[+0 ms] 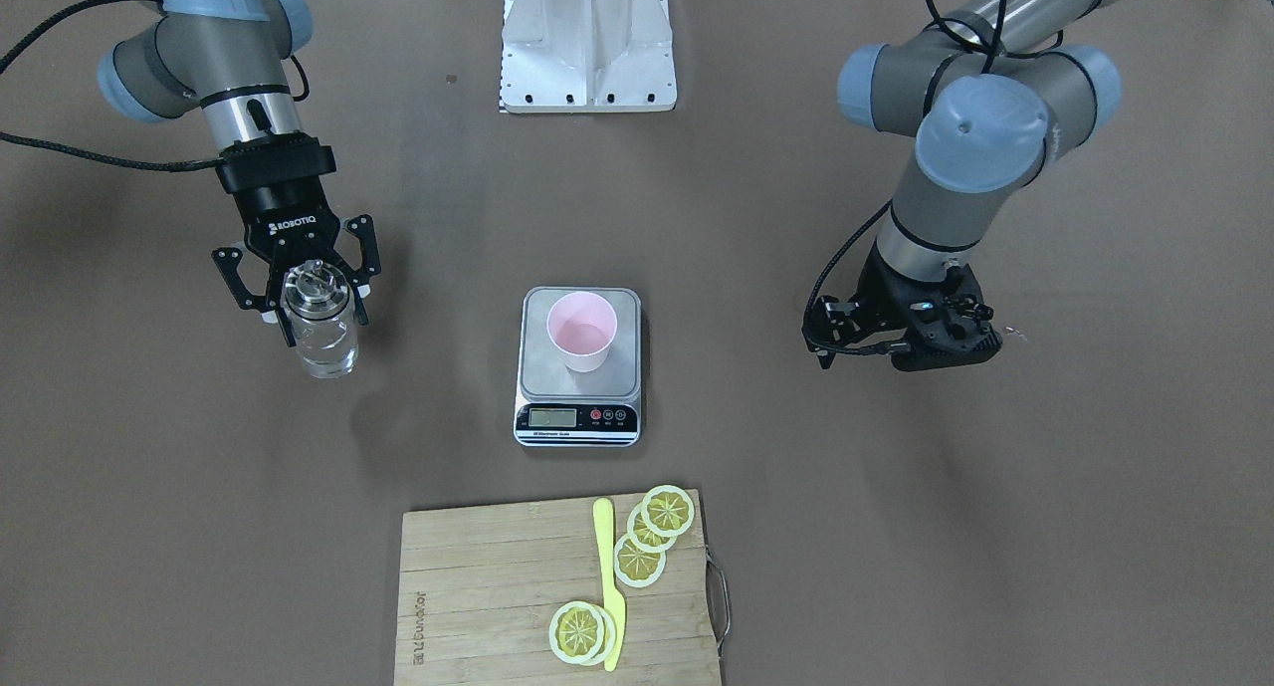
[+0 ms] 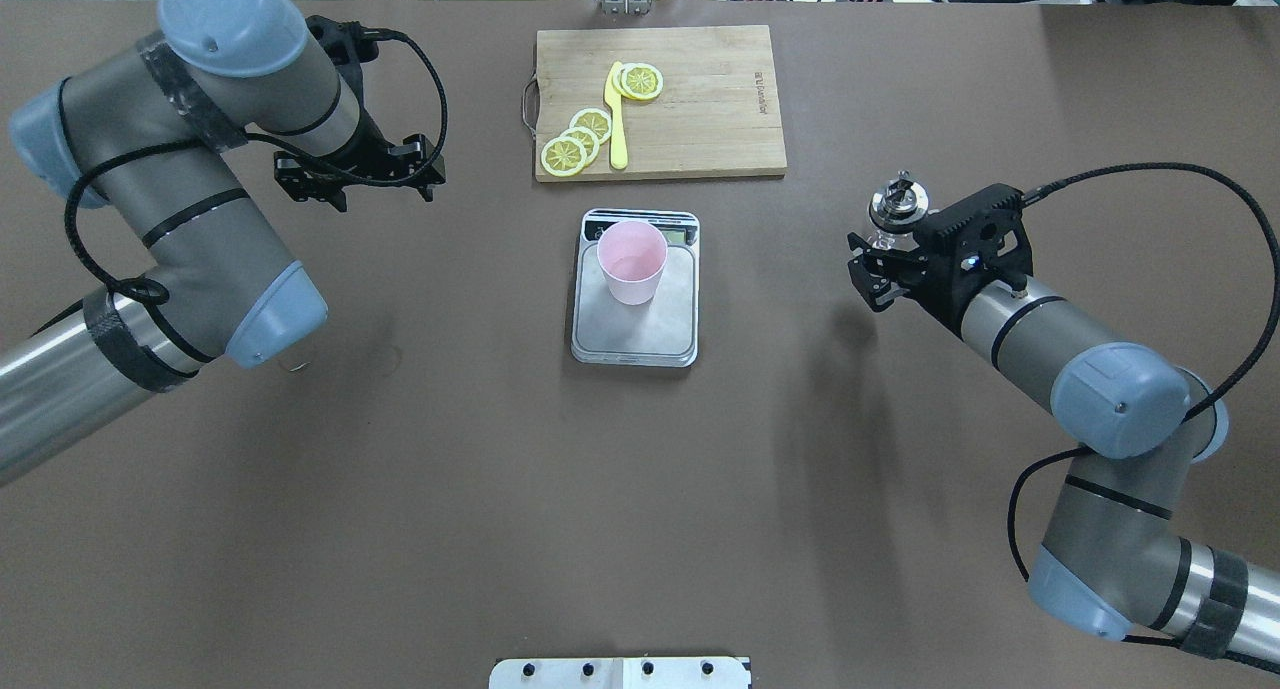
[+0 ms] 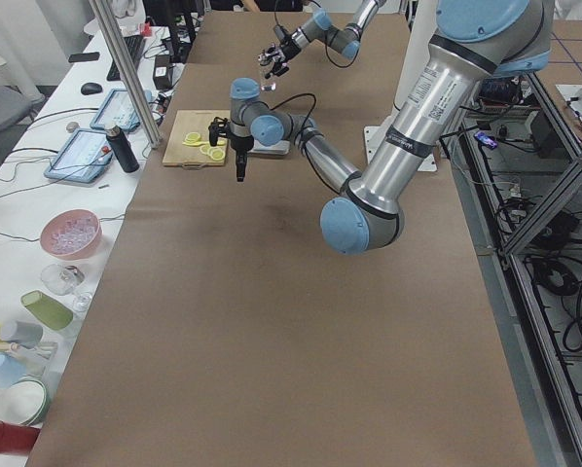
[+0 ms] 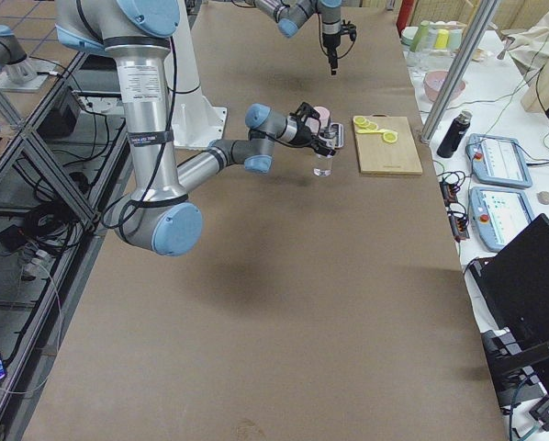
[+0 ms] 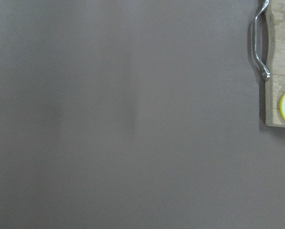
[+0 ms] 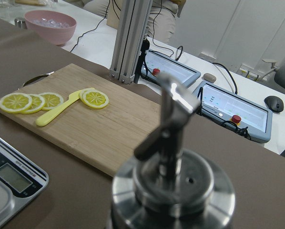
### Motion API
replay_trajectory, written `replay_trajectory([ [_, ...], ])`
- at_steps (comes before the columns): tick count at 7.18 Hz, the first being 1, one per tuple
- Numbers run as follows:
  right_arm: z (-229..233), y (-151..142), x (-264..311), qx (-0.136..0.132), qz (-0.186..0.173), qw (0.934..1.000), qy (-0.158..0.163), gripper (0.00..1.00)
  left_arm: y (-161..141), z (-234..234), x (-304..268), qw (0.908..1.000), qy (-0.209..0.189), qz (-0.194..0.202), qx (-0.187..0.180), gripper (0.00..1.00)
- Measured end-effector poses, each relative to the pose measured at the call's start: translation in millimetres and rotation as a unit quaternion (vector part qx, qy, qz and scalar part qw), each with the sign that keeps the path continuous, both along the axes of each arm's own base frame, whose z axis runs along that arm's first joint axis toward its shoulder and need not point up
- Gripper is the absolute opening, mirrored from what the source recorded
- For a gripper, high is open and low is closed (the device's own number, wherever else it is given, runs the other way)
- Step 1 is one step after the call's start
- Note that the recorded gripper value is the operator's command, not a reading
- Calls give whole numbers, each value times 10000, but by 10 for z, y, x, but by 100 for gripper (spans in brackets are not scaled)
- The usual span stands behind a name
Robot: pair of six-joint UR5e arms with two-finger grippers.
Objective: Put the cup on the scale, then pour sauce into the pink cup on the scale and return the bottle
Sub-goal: 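Lift the sauce bottle with the right gripper and carry it over the pink cup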
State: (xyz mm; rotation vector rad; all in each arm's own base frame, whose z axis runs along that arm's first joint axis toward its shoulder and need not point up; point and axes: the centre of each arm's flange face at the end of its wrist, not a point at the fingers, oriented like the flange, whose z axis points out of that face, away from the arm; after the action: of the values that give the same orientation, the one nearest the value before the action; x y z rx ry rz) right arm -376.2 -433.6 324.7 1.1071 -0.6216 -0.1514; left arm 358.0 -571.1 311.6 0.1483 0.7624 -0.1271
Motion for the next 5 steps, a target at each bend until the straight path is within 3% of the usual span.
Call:
replay_trajectory([
  [2, -337, -142, -142, 98, 98, 9961, 874, 0, -218, 377, -631, 9979, -365, 275, 453, 99],
  [3, -435, -124, -280, 223, 162, 9880, 1519, 0, -264, 611, -905, 9944, -583, 544, 696, 99],
  [5, -539, 77, -633, 459, 238, 9674, 2479, 0, -303, 880, -1245, 9903, -793, 747, 864, 99],
])
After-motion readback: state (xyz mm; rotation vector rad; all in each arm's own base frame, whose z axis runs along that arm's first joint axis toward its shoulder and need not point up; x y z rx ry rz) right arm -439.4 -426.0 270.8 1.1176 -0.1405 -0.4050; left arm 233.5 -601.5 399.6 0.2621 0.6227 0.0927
